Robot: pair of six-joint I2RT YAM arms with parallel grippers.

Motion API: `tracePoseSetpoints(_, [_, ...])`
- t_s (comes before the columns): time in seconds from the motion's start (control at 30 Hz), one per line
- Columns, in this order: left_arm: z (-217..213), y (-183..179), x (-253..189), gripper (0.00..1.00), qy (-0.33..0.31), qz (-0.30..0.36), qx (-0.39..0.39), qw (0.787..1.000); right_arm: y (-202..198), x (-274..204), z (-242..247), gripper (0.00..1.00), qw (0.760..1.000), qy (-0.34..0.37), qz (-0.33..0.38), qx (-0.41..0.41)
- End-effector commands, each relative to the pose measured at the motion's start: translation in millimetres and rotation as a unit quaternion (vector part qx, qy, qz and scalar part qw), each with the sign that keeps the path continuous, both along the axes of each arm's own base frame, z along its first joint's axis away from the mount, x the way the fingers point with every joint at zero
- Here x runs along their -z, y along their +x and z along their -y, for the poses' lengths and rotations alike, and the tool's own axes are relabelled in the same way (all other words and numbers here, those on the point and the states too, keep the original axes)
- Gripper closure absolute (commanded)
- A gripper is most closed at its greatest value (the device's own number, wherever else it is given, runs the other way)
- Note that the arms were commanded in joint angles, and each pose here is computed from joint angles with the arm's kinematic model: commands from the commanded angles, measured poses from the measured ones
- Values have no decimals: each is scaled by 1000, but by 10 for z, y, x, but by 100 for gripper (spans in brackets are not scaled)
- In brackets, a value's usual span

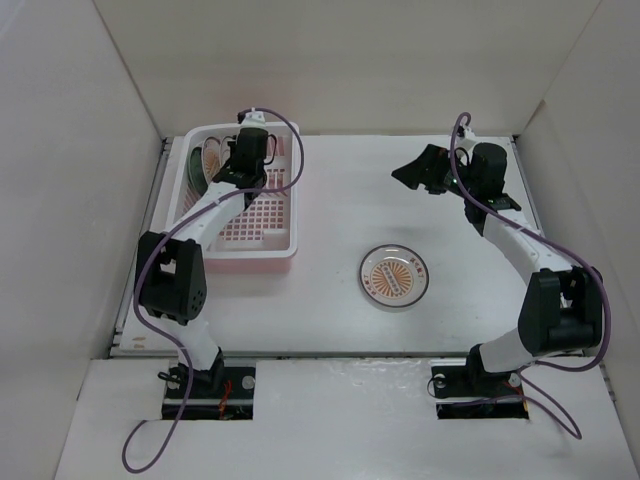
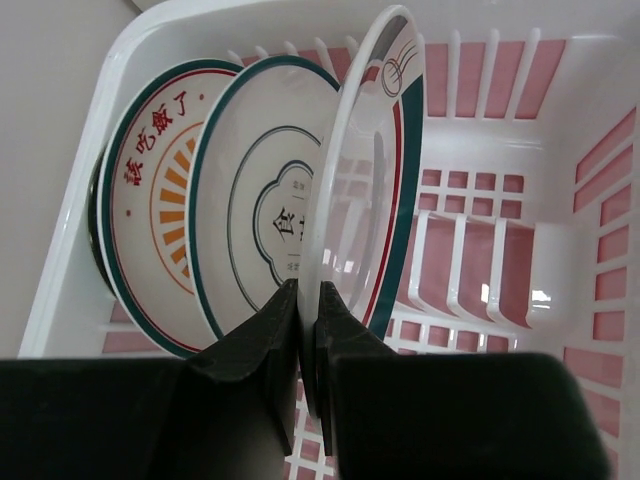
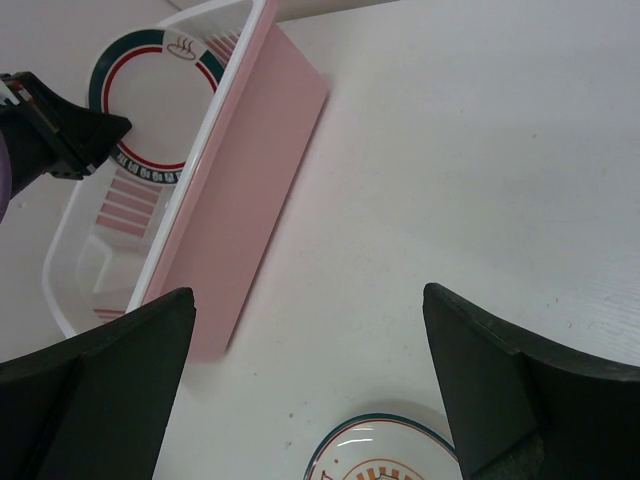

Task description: Load the plates into the dish rack

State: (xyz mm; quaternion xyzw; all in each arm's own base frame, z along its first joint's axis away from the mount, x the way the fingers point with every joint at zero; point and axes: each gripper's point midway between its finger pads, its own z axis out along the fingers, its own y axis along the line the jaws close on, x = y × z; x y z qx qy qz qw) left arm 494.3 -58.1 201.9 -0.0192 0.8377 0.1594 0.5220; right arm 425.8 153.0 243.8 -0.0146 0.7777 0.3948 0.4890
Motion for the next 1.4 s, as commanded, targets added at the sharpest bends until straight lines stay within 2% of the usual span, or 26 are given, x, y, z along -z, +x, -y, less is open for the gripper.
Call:
tracePoseSetpoints(0.0, [-13, 74, -247, 100, -16, 45, -8, 999, -15, -375, -67, 0, 998, -1, 55, -15])
tracePoseSetpoints(0.3, [64, 108, 52, 100, -19, -3, 3, 1000, -15, -375, -67, 0, 998, -1, 55, -15])
tracePoseSetpoints(0.57, [57, 61, 61, 100, -24, -10, -1, 1000, -26, -377, -78, 0, 998, 0, 55, -19])
tracePoseSetpoints(0.63, [48, 32, 41, 88, -25, -9, -1, 1000, -26, -377, -78, 0, 998, 0, 55, -19])
tracePoseSetpoints(0.8, [50, -7, -91, 69, -30, 1, 4, 1000, -26, -377, -78, 0, 998, 0, 55, -19])
tracePoseSetpoints(0.97, [79, -26, -127, 64, -35, -2, 13, 999, -23, -340, -90, 0, 998, 1, 50, -24])
tracePoseSetpoints(1.13, [182, -93, -513, 50, -57, 33, 40, 997, 25, -242, -83, 0, 999, -1, 39, -19])
tracePoseSetpoints(1.17, [240, -116, -567, 50, -56, 36, 53, 996, 33, -150, -84, 0, 999, -2, 28, -19])
tracePoseSetpoints(1.3, [413, -217, -864, 27, -80, 56, 91, 991, 108, 91, 73, 0, 1000, -25, -2, 7])
tracePoseSetpoints(1.33, [440, -273, -930, 12, -81, 60, 96, 990, 123, 218, 229, 0, 999, -32, -16, 27])
tracePoseSetpoints(1.37, [503, -311, -1029, 7, -84, 67, 104, 989, 121, 272, 291, 0, 999, -32, -22, 34])
